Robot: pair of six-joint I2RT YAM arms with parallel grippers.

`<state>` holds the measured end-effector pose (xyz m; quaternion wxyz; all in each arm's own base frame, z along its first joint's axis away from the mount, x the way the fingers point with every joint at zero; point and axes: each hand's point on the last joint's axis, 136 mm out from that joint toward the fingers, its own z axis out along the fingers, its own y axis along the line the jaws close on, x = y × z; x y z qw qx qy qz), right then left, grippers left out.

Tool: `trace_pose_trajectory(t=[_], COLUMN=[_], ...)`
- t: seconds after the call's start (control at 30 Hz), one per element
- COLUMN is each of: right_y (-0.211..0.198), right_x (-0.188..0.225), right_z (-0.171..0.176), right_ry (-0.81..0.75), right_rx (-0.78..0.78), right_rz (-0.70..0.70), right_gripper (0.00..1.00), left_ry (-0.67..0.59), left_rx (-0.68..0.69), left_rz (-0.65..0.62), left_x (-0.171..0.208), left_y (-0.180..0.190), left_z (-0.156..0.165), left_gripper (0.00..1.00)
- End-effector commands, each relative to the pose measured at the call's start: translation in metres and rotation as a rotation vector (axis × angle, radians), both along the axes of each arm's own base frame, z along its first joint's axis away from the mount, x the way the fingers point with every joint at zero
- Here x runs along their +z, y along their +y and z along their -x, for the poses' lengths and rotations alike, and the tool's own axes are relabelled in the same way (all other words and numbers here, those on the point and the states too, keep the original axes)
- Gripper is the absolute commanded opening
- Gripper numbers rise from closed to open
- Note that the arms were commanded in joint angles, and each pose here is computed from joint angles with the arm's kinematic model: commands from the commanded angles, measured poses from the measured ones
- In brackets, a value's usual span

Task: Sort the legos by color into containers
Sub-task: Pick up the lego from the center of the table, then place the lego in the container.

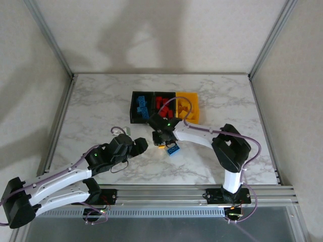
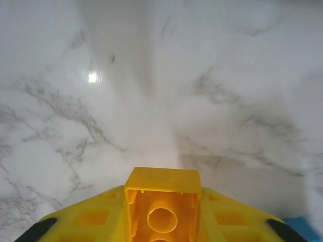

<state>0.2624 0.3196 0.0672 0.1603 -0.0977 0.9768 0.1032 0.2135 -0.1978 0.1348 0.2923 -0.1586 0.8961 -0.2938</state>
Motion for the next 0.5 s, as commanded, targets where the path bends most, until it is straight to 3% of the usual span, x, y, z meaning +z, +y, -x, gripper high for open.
trace_pose_trajectory(t=[0.0,0.27,0.47], right_y=[-0.024,-0.090,-0.124], right_x=[0.047,0.085,0.077], right_z=[-0.032,-0.105,-0.156], right_ry=[-0.107,-0.220,-0.230], right_rx=[-0.053,-0.207,-0.301], right_rz=[-0.009,-0.004,0.003], right_gripper=[0.31,0.31,0.32], left_ry=[-0.041,-0.080,-0.081], left_rx=[-0.039,-0.089,-0.121], left_rz=[0.006,0.026,0.009], left_x=[0.021,0.043,0.046], left_y=[-0.014,-0.050,-0.069], left_z=[-0.012,-0.037,-0.050], left_gripper=[0.74,0.74,0.74])
